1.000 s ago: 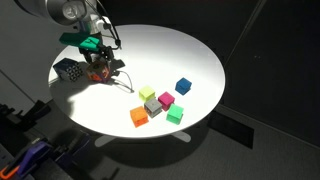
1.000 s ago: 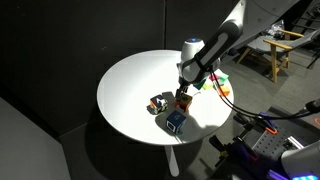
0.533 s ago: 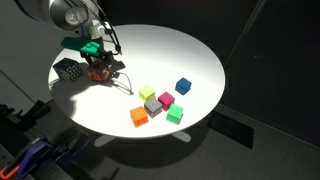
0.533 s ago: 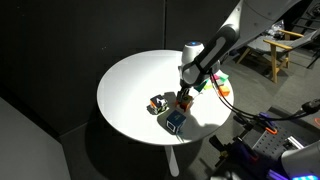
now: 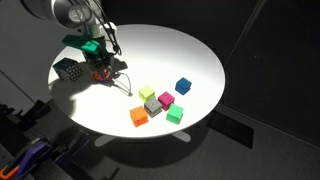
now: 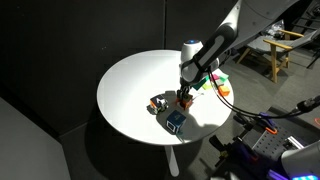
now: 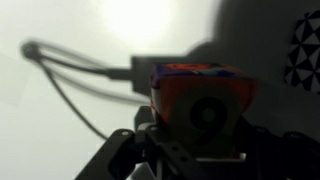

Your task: Pick up the square toy on the right and put it on top of the square toy at the back of the table.

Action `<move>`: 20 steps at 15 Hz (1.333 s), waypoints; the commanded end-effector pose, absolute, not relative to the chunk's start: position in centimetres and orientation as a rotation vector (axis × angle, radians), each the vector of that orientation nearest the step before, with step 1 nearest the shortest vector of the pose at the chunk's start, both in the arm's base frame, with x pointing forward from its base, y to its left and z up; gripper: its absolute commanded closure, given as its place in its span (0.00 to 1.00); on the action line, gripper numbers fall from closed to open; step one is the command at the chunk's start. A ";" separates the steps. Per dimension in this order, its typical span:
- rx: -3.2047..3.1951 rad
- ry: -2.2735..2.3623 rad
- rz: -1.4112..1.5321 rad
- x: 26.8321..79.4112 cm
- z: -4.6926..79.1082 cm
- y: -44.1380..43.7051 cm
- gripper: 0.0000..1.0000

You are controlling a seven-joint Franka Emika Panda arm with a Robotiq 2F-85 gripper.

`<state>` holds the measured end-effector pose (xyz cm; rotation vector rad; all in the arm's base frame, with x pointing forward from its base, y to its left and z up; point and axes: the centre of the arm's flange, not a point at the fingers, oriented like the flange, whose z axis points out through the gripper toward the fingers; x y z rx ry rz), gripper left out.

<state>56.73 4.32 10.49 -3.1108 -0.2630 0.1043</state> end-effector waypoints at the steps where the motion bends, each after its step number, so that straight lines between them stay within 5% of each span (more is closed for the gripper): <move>1: -3.136 -0.212 0.124 57.3 13.0 5.4 0.65; 6: -3.134 -0.184 0.103 57.3 16.0 7.1 0.77; 20: -3.100 -0.139 -0.033 59.5 21.5 10.5 0.81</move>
